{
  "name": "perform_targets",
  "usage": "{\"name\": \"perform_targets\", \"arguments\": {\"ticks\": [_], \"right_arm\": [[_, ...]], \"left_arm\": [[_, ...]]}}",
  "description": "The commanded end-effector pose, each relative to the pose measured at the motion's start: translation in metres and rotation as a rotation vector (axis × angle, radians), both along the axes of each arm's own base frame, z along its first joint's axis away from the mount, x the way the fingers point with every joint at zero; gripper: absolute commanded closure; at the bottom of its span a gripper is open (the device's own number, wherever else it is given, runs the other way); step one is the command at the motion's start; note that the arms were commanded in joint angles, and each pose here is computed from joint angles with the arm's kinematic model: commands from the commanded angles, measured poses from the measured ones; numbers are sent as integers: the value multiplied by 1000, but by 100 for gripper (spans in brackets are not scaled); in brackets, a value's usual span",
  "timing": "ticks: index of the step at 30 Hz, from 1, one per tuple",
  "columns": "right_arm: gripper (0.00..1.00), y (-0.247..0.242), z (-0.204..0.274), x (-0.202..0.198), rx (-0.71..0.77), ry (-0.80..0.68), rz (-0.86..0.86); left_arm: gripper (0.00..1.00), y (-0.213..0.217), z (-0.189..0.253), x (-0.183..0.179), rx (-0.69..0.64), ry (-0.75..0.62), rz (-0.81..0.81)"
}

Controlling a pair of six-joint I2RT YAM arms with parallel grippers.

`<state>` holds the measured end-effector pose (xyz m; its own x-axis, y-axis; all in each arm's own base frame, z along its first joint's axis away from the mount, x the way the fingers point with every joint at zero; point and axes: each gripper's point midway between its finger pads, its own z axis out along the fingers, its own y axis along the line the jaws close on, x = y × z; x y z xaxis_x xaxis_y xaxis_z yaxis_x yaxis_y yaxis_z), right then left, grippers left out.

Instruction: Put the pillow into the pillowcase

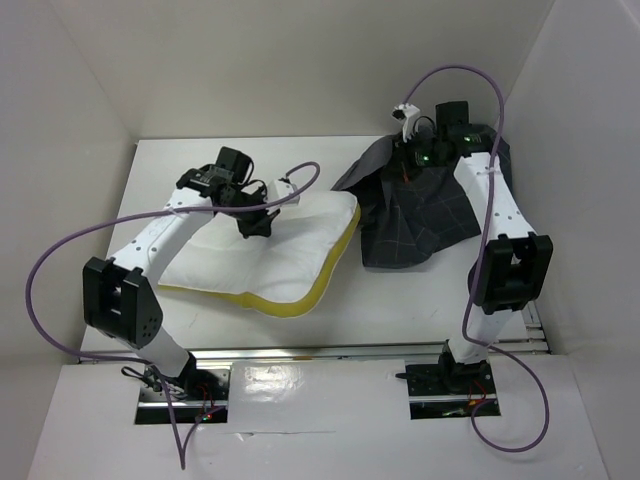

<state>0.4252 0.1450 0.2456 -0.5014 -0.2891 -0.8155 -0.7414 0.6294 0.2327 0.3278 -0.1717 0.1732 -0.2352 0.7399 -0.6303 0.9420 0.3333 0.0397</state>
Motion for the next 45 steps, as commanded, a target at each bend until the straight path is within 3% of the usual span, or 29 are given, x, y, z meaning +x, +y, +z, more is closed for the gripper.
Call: {"name": "perform_targets", "arguments": {"ticks": [1, 13, 25, 34, 39, 45], "right_arm": [[100, 8, 32, -10, 33, -103, 42], [100, 19, 34, -24, 59, -96, 78], [100, 31, -3, -63, 32, 22, 165], [100, 19, -29, -96, -33, 80, 175], [100, 21, -29, -98, -21, 97, 192], [100, 51, -31, -84, 7, 129, 243]], "left_arm": [[100, -15, 20, 3, -51, -36, -10], [100, -69, 20, 7, -98, -31, -59], [100, -100, 26, 66, -184, -42, 79], [100, -47, 21, 160, -200, -45, 462], [100, -34, 11, 180, -183, -40, 593], [100, -43, 2, 179, -197, -3, 616]]}}
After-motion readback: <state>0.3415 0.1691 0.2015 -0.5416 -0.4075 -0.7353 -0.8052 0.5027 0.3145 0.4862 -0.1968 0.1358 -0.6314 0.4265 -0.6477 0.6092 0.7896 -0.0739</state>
